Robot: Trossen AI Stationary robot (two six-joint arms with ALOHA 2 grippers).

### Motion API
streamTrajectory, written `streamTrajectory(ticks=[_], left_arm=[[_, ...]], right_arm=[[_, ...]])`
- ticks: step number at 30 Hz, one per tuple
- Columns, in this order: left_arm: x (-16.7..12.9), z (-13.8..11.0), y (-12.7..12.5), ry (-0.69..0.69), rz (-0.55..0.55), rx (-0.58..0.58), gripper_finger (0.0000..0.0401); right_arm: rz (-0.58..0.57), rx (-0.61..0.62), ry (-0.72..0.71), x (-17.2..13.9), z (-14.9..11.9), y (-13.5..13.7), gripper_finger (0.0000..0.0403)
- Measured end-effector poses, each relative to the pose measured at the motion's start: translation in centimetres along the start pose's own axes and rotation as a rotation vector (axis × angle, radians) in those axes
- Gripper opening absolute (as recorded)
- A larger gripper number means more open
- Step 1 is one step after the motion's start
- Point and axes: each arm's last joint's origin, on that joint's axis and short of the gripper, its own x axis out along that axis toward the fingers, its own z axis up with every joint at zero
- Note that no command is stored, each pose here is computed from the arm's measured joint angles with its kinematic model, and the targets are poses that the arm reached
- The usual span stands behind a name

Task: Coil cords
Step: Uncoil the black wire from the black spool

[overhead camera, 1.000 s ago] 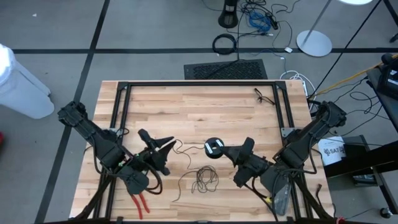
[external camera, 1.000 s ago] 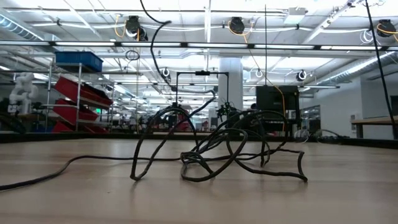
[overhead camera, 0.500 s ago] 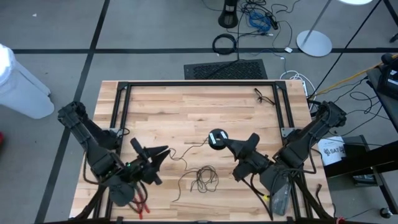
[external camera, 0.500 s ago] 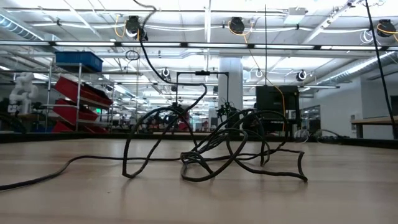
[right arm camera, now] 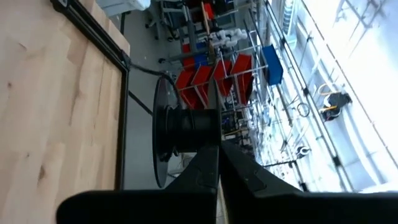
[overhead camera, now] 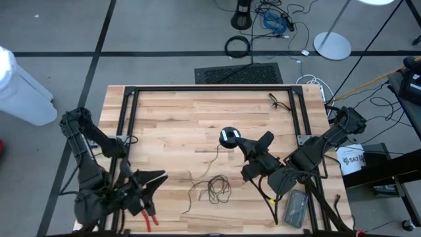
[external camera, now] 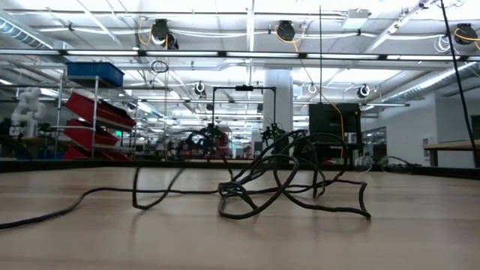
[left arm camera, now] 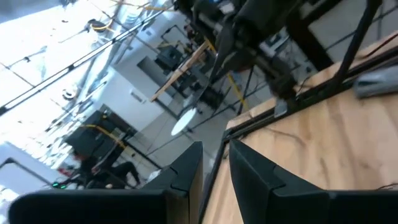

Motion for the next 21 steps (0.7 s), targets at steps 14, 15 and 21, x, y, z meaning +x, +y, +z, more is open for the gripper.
streamTrajectory(ticks=[14,15,21], left_arm=[[2.6,0.4,-0.2,-0.114,-0.132,-0.11,0.0086],[3.3,0.3,-0.1,-0.099,-0.117,-0.135,0.0086],[7.4,-1.2,-0.7,-0.055,-0.102,-0.163,0.0086]], right_arm=[[-0.019,0.089,0.055,1.7,-0.6,-0.2,0.0],[-0.019,0.089,0.055,1.7,-0.6,-0.2,0.0],[-0.014,0.072,0.043,1.3,-0.5,-0.1,0.0]])
